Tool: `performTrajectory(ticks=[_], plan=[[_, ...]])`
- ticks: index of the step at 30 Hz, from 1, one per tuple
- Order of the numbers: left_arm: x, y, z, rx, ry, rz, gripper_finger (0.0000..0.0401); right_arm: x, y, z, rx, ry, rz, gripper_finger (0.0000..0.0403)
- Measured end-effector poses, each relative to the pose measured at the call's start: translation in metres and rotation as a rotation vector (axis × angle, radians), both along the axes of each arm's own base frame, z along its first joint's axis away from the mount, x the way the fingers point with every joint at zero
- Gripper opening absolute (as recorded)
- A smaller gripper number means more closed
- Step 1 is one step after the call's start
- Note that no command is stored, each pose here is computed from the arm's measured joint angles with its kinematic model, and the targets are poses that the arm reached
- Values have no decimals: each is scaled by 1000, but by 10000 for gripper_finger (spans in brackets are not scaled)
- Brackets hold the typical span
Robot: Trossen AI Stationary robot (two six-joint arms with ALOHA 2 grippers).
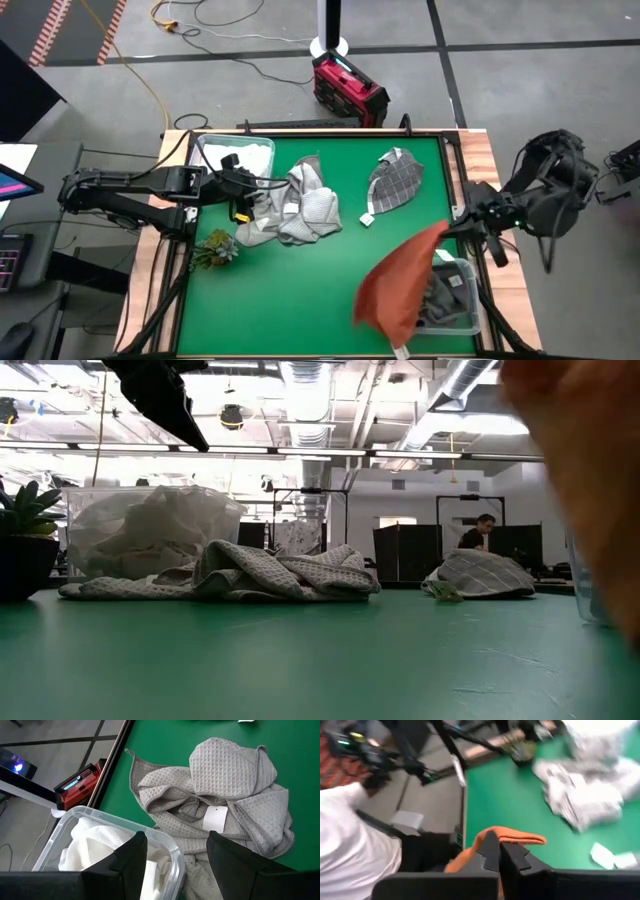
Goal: Sort towels by color in basket
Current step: Put the orange towel into the bottom transparent bin
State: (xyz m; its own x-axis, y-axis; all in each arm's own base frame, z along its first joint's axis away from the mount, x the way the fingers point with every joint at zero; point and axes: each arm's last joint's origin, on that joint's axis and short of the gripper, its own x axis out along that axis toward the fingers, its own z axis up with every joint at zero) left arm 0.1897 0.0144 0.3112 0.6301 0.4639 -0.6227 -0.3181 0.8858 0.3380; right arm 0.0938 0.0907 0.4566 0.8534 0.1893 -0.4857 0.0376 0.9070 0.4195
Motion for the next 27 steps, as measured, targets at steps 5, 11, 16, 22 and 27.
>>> performTrajectory(ticks=[5, 11, 16, 22, 27], plan=[[-1, 0, -1, -2, 8, 2, 196, -4, -4, -24, 9, 271, -174, 19], [-1, 0, -1, -2, 7, 3, 196, 13, 25, -41, 36, 460, -199, 19], [-1, 0, -1, -6, 4, 6, 196, 33, 59, -57, 24, 555, -174, 19], [-1, 0, -1, -15, -3, 14, 196, 61, 102, -93, 9, 742, -232, 18], [0, 0, 0, -17, -5, 17, 196, 91, 134, -126, -32, 820, -179, 17]])
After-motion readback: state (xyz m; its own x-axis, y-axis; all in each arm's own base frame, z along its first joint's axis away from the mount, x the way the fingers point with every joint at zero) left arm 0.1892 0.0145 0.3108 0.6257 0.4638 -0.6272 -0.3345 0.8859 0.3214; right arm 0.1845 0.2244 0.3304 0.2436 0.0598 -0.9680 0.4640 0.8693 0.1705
